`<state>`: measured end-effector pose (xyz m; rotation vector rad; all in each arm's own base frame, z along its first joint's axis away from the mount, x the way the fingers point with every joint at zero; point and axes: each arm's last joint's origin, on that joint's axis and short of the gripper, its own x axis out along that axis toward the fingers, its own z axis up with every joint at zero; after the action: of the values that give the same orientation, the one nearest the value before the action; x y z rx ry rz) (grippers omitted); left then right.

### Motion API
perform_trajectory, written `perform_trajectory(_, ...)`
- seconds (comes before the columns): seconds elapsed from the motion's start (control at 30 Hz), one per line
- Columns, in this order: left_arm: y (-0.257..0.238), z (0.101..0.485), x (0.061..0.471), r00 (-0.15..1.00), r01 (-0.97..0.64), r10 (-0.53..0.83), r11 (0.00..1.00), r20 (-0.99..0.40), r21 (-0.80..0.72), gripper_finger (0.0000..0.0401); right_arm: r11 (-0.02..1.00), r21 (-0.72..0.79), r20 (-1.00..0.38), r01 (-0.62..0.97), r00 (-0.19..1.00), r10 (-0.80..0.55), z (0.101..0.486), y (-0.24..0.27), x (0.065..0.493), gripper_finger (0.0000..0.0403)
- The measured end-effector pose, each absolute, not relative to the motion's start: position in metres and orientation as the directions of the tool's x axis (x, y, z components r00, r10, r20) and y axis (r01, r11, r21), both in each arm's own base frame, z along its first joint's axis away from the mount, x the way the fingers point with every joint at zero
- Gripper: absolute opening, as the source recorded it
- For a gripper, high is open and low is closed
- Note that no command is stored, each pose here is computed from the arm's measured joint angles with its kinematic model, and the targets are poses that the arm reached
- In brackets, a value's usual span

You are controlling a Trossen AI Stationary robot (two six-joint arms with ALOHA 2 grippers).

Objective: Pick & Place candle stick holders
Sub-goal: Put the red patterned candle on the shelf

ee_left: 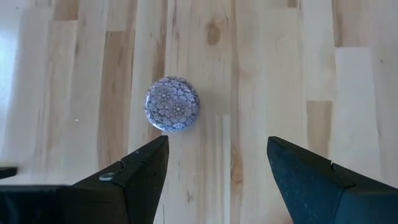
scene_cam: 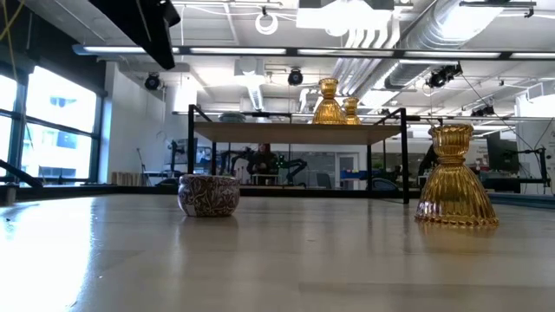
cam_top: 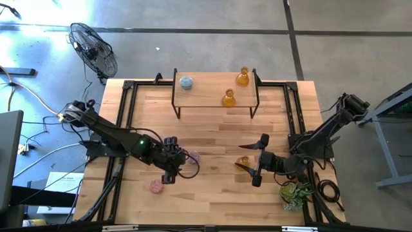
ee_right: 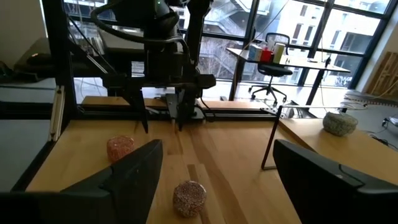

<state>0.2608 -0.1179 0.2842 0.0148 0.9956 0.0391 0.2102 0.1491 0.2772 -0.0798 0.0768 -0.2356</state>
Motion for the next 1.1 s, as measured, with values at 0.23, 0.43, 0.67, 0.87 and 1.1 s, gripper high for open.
perform_trajectory(0.23,-0.119,0.276,0.267,0.537,-0.065,0.098,0.995,-0.838,0.074,0.033,0.971,-0.059,-0.08,0.233,0.968,-0.237,0.275,0.149,0.21,0.0302)
perform_trajectory(0.43,-0.123,0.265,0.274,0.507,0.022,0.089,0.993,-0.858,0.116,0.0393,0.971,-0.051,-0.092,0.235,0.967,-0.239,0.271,0.15,0.212,0.0302)
perform_trajectory(0.67,-0.126,0.251,0.281,0.476,0.024,0.136,0.986,-0.869,0.167,0.0358,0.969,-0.059,-0.108,0.24,0.963,-0.245,0.264,0.153,0.215,0.0302)
perform_trajectory(0.87,-0.119,0.246,0.288,0.471,0.077,0.159,0.973,-0.868,0.219,0.0356,0.97,-0.058,-0.113,0.238,0.963,-0.243,0.263,0.152,0.218,0.0302)
perform_trajectory(1.1,-0.081,0.248,0.307,0.481,0.023,0.078,0.995,-0.873,0.102,0.0356,0.969,-0.06,-0.114,0.238,0.963,-0.244,0.263,0.151,0.218,0.0302)
